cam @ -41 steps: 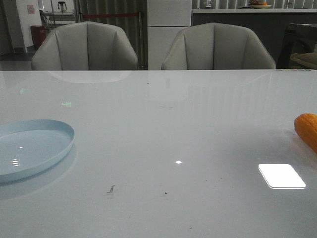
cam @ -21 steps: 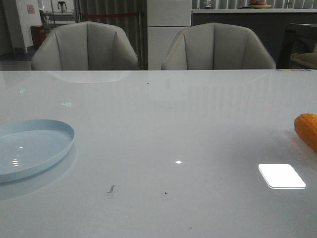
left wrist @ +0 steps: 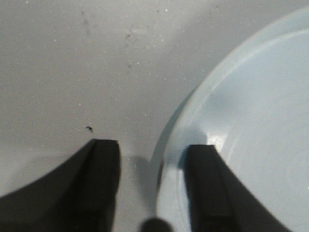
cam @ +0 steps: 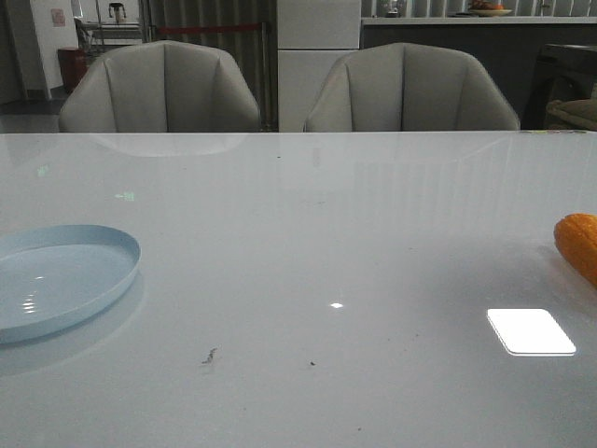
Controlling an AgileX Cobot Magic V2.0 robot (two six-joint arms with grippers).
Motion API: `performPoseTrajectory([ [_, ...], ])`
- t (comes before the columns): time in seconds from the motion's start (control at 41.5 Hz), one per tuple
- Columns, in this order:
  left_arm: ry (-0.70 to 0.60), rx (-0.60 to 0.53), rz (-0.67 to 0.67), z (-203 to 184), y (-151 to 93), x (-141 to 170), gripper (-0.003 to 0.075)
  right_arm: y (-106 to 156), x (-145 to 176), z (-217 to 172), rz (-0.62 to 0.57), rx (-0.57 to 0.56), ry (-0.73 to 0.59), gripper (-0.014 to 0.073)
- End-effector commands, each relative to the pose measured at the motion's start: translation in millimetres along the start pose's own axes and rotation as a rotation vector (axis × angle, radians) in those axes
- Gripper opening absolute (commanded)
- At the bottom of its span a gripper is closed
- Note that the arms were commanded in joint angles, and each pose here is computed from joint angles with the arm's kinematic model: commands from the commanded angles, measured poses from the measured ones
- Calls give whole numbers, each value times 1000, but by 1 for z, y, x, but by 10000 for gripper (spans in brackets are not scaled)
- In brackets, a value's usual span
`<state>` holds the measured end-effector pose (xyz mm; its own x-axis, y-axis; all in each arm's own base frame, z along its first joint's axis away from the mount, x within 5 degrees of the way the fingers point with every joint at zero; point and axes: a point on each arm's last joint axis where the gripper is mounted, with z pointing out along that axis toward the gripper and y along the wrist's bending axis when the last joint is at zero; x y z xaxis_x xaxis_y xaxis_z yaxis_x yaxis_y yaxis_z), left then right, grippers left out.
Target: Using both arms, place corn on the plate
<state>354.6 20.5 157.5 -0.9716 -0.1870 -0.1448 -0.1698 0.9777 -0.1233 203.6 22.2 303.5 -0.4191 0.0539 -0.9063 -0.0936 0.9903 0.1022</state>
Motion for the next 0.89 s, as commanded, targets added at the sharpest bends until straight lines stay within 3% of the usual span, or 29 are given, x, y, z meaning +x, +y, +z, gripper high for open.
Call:
performPoseTrajectory([
  [0.0, -58, 16, -10, -18, -3, -6, 103, 1, -20, -6, -1, 5, -121, 550],
  [0.024, -58, 16, -10, -18, -3, -6, 71, 1, -20, -6, -1, 5, -121, 550],
  [0.072, -58, 16, -10, -18, -3, -6, 116, 1, -20, -6, -1, 5, -121, 550],
  [0.458, -110, 79, 14, -47, -13, -22, 95, 1, -20, -6, -1, 5, -121, 550],
  [0.7, -177, 278, 36, -89, -43, -43, 95, 1, -20, -6, -1, 5, -121, 550],
  [0.869, -204, 338, 117, -104, -80, -44, 95, 1, -20, -6, -1, 5, -121, 550],
])
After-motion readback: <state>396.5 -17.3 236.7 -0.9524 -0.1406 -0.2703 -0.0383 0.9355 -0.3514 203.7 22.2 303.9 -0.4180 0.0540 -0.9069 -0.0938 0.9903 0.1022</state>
